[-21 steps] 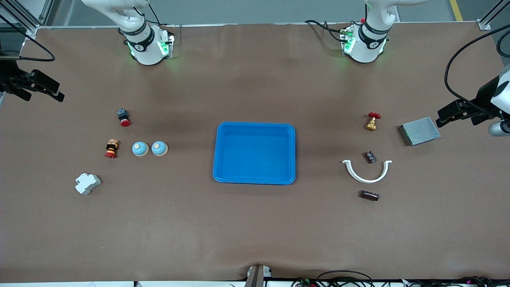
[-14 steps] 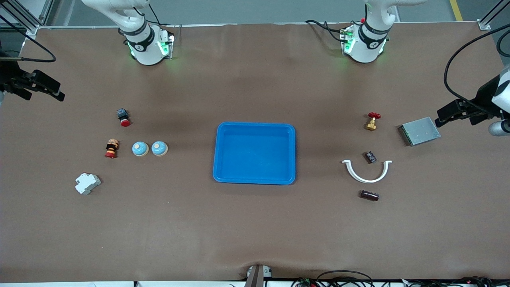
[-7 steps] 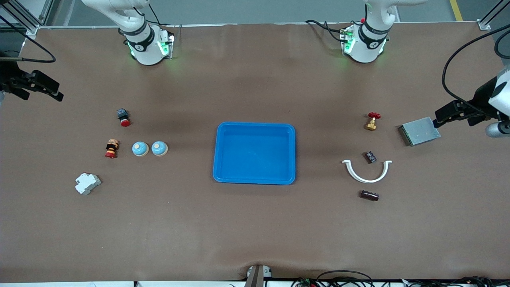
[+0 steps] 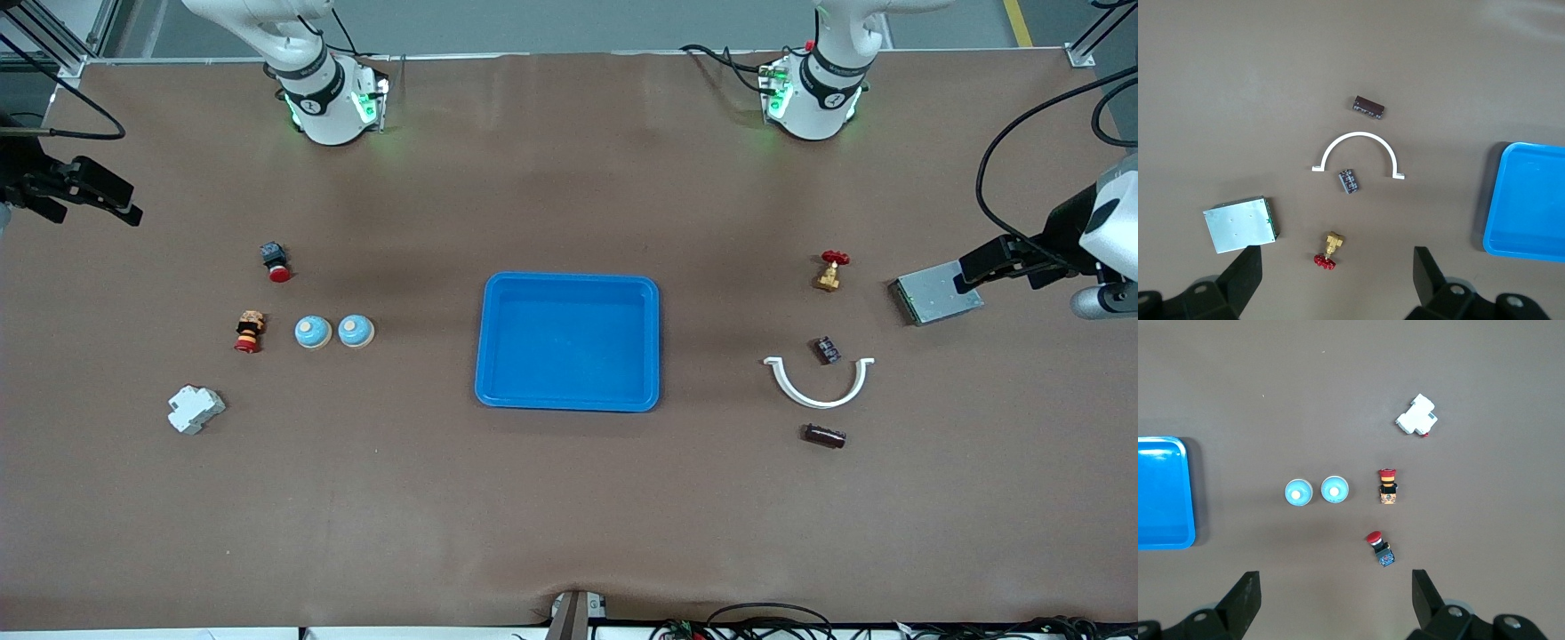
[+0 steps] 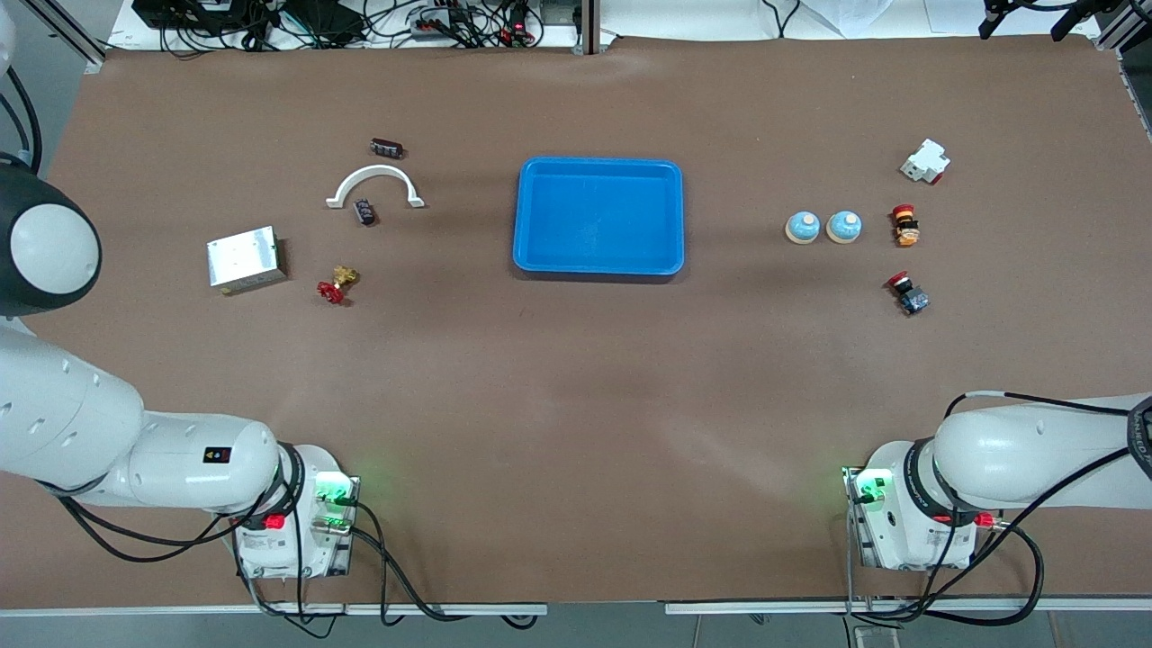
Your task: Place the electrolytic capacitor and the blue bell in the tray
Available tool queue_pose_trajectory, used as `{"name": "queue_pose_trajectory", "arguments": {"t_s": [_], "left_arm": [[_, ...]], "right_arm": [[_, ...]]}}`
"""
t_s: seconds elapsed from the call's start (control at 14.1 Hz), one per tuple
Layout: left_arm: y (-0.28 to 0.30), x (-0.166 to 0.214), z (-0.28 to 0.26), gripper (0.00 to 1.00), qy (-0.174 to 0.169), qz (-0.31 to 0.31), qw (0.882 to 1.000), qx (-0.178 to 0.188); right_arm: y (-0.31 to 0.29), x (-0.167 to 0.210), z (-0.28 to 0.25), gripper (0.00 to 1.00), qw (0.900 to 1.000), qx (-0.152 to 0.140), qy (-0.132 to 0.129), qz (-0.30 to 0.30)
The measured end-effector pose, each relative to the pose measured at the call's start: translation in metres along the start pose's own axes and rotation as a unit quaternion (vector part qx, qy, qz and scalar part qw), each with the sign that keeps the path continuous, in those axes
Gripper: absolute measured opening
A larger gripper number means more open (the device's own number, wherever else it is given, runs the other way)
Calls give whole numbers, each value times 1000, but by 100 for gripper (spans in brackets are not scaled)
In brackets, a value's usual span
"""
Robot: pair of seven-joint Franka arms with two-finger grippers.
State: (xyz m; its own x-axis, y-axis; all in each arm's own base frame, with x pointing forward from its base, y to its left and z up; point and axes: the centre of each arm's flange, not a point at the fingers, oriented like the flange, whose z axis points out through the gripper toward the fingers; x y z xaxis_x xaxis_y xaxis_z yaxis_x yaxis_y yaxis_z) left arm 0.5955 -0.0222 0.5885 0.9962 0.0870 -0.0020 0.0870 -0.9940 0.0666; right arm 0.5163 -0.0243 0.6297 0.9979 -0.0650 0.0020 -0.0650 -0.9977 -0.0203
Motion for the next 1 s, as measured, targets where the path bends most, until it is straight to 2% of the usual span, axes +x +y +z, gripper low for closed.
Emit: {"name": "queue_pose_trajectory", "arguments": {"t_s": [0.28,0.57,0.71,1.0], "left_arm": [[3,9,25,100,-20,-26,999,2],[10,29,82,100,-59,-65,996,11],[10,40,109,100,-68,-93,993,15],[26,48,161,100,-98,-101,990,25]], "right_arm": [[0,0,1,100,1000,0,-1,0],[0,-1,20,100,1000,0,-18,0],[0,0,33,100,1000,0,-22,0],[-1,0,75,100,999,0,-37,-1]]}}
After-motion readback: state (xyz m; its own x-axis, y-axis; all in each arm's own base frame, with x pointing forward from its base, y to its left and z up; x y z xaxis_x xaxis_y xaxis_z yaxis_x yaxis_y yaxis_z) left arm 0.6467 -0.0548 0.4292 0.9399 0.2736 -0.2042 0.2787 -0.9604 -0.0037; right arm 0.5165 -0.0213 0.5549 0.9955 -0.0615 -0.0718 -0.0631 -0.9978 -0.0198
